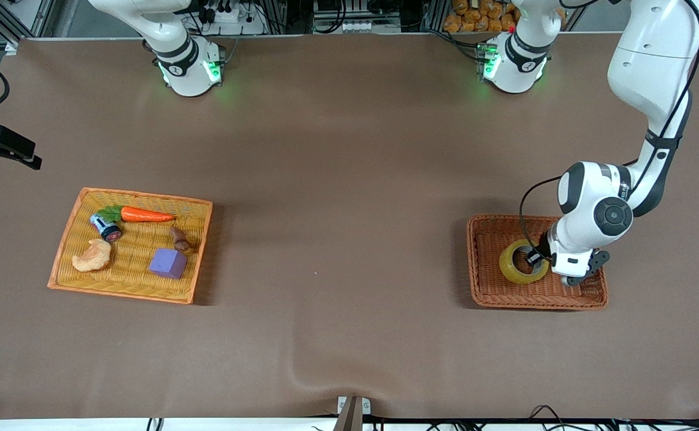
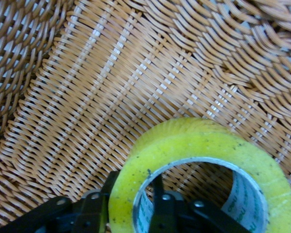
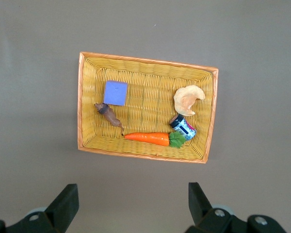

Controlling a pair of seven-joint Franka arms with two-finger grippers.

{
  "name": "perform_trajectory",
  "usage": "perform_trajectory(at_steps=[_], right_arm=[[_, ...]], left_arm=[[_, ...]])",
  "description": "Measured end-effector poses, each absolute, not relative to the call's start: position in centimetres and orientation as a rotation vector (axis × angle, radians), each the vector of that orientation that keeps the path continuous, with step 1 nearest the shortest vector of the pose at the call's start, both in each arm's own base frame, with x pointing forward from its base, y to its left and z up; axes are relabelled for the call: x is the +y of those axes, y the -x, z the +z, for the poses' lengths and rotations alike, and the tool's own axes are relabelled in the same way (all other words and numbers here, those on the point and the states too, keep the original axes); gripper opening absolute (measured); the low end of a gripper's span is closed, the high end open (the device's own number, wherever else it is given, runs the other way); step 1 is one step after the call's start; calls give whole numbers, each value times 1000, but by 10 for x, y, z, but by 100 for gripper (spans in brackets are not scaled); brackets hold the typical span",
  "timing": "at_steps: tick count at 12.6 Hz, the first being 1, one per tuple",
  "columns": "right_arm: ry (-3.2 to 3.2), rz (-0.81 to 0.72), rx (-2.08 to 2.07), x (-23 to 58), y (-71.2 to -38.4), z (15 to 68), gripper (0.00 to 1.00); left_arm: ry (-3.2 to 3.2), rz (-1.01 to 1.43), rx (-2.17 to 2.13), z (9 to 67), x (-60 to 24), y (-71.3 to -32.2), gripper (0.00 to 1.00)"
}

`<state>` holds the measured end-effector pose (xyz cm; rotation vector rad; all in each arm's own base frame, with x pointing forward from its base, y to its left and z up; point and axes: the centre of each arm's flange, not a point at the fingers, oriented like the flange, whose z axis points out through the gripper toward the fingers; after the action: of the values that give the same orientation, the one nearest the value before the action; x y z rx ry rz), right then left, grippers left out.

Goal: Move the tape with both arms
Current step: 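Lower the tape roll into the basket and open the left gripper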

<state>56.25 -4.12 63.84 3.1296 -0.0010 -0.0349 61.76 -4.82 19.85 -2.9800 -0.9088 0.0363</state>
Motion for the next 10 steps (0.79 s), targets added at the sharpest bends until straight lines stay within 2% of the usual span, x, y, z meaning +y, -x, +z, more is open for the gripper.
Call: perform_trajectory(at_steps=[7, 10], right_arm=[[-3130, -35, -2, -41, -563, 638, 100], [-3130, -35, 6, -39, -563, 638, 100]], left_arm=[[2986, 23, -900, 202, -53, -622, 45], [2993, -1, -897, 209, -55, -627, 74]])
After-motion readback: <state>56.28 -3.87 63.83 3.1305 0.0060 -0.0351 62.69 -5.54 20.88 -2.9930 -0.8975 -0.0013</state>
